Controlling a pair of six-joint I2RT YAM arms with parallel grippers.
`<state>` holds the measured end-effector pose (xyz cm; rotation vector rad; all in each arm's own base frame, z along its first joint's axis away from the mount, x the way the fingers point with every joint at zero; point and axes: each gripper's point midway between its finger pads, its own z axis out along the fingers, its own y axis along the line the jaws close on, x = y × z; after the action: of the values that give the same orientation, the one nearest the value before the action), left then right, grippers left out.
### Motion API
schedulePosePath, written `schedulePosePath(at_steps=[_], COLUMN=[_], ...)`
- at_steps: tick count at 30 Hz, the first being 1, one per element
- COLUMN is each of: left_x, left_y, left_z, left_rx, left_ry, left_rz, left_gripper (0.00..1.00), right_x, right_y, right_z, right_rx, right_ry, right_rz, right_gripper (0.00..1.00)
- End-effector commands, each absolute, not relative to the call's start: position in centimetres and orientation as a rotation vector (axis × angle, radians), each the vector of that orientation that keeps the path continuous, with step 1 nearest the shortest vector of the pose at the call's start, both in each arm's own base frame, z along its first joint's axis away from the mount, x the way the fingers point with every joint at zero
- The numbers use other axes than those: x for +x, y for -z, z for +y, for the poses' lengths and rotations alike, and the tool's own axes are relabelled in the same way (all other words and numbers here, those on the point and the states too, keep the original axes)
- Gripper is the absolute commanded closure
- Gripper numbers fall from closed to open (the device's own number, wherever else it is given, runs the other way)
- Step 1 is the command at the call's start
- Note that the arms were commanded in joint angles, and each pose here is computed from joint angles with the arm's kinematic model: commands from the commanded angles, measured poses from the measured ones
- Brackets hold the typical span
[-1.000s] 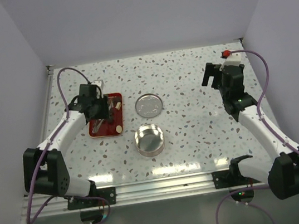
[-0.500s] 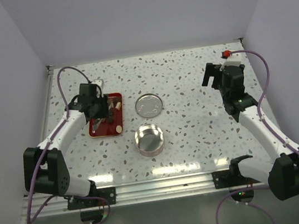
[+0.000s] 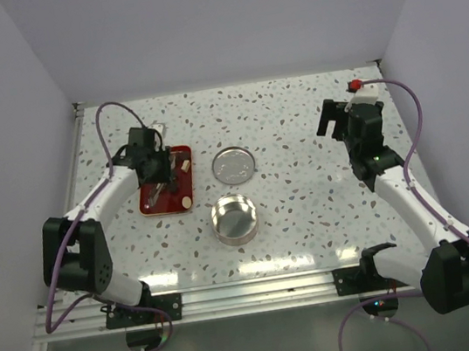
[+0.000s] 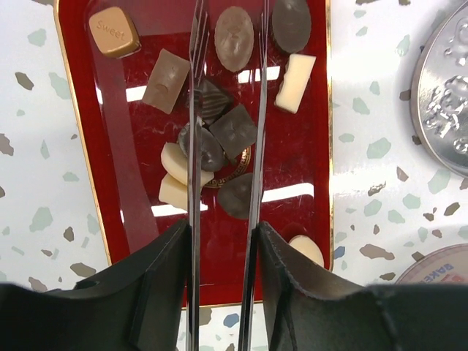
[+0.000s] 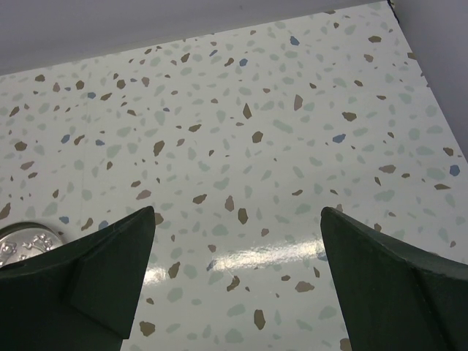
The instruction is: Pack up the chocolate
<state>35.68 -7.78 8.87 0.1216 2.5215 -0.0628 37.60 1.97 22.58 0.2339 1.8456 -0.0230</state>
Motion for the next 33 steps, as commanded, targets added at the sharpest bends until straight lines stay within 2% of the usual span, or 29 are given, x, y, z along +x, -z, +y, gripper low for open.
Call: schedulePosePath(at_steps=[1, 4, 8, 20, 33], left_x=[38.2, 38.1, 37.9, 36.4, 32.5], left_y=[-11.7, -12.6, -13.4, -15.3, -16.6], left_z=[-8.5, -8.4, -8.3, -8.7, -12.7], left_rx=[0.145, 0.144, 0.143, 0.187, 0.392], left_ry=[0.077, 0.075, 0.075, 0.129, 0.280], left_rz=[2.411, 2.388, 2.374, 2.338, 2.301], left_gripper=[0.57, 0.63, 0.65, 0.68, 0.68], right_x=[37.5, 37.5, 37.5, 37.6, 38.5], right_y=[-23.2, -23.3, -23.3, -23.2, -23.6], right_z=[1.6, 1.6, 1.6, 1.7, 2.0], right_rx=[0.248, 0.247, 0.247, 0.249, 0.252], right_ry=[0.032, 0.030, 0.028, 0.022, 0.011], right_rz=[1.824, 1.821, 1.823, 1.824, 1.826], right_gripper=[0.01, 0.01, 0.01, 0.01, 0.01])
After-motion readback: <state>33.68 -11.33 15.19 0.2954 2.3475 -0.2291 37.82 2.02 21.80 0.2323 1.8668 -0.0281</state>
